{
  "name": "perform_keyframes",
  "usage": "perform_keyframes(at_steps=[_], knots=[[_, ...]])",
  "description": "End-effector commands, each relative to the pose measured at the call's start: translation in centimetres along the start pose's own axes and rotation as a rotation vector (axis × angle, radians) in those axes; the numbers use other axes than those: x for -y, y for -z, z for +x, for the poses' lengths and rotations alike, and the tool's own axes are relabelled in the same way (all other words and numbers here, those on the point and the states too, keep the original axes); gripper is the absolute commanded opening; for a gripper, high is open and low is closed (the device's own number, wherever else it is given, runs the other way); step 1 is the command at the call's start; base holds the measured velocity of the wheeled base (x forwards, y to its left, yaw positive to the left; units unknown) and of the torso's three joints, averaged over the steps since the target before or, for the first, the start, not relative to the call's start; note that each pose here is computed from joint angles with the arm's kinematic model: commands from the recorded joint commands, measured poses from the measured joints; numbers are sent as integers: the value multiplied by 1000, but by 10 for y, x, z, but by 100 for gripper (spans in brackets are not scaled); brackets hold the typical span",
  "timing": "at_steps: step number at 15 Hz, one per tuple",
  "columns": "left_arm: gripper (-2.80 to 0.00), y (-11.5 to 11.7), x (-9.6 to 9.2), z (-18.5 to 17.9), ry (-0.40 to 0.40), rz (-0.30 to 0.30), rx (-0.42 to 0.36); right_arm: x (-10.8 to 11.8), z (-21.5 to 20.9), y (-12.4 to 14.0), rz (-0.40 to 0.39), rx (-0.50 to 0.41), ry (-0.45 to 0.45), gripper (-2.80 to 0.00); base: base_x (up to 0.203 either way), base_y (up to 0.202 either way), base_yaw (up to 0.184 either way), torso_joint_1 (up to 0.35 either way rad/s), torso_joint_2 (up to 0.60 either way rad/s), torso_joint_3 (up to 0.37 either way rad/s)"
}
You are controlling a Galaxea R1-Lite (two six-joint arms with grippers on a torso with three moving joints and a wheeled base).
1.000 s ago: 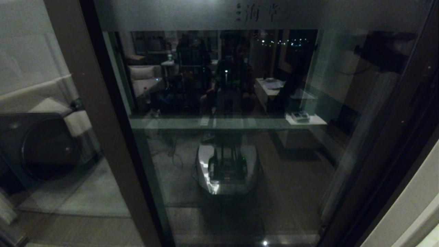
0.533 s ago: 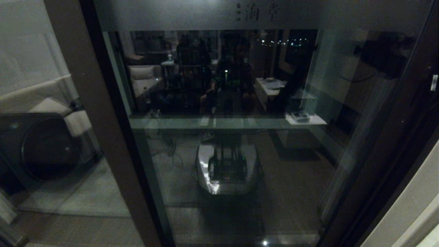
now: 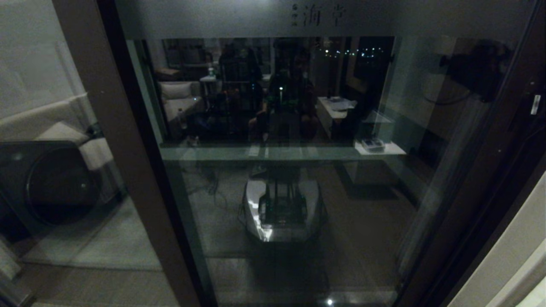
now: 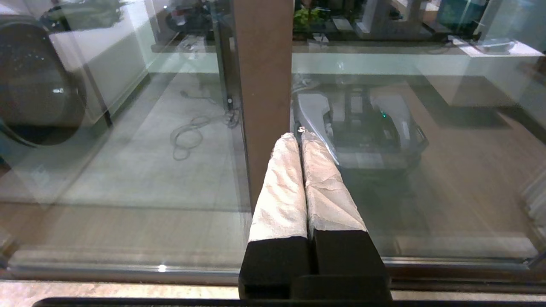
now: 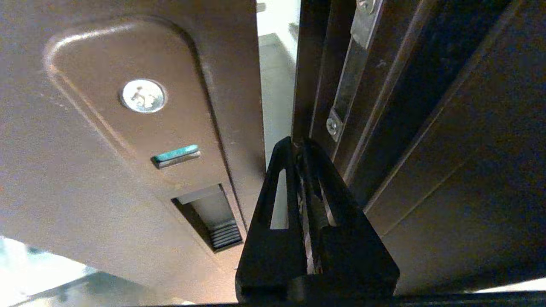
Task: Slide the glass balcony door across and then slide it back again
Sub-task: Open the slid door
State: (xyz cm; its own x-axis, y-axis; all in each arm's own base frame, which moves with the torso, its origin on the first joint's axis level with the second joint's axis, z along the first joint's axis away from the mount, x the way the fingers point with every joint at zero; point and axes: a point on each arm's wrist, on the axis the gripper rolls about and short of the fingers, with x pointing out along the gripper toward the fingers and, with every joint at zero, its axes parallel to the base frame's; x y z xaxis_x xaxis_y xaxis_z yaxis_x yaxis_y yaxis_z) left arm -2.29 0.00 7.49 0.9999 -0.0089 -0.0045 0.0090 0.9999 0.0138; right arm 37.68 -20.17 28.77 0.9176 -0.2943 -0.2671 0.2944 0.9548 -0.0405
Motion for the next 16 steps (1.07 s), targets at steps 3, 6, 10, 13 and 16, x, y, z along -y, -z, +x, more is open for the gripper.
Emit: perform_keyframes(at_steps=[3, 6, 10, 13, 16], knots=[[-280, 0, 0, 0, -1, 0, 0, -6, 1, 0, 12, 1, -50, -280, 0, 0, 0, 0, 0, 0], [-280, 0, 0, 0, 0, 0, 0, -10, 2, 1, 11, -3, -64, -280, 0, 0, 0, 0, 0, 0], [-280, 0, 0, 0, 0, 0, 0, -14, 3, 1, 9, -5, -71, -280, 0, 0, 0, 0, 0, 0], [-280, 0, 0, 0, 0, 0, 0, -16, 3, 1, 7, -5, -77, -280, 0, 0, 0, 0, 0, 0], [-280, 0, 0, 0, 0, 0, 0, -22, 2, 1, 5, -10, -89, -280, 0, 0, 0, 0, 0, 0]])
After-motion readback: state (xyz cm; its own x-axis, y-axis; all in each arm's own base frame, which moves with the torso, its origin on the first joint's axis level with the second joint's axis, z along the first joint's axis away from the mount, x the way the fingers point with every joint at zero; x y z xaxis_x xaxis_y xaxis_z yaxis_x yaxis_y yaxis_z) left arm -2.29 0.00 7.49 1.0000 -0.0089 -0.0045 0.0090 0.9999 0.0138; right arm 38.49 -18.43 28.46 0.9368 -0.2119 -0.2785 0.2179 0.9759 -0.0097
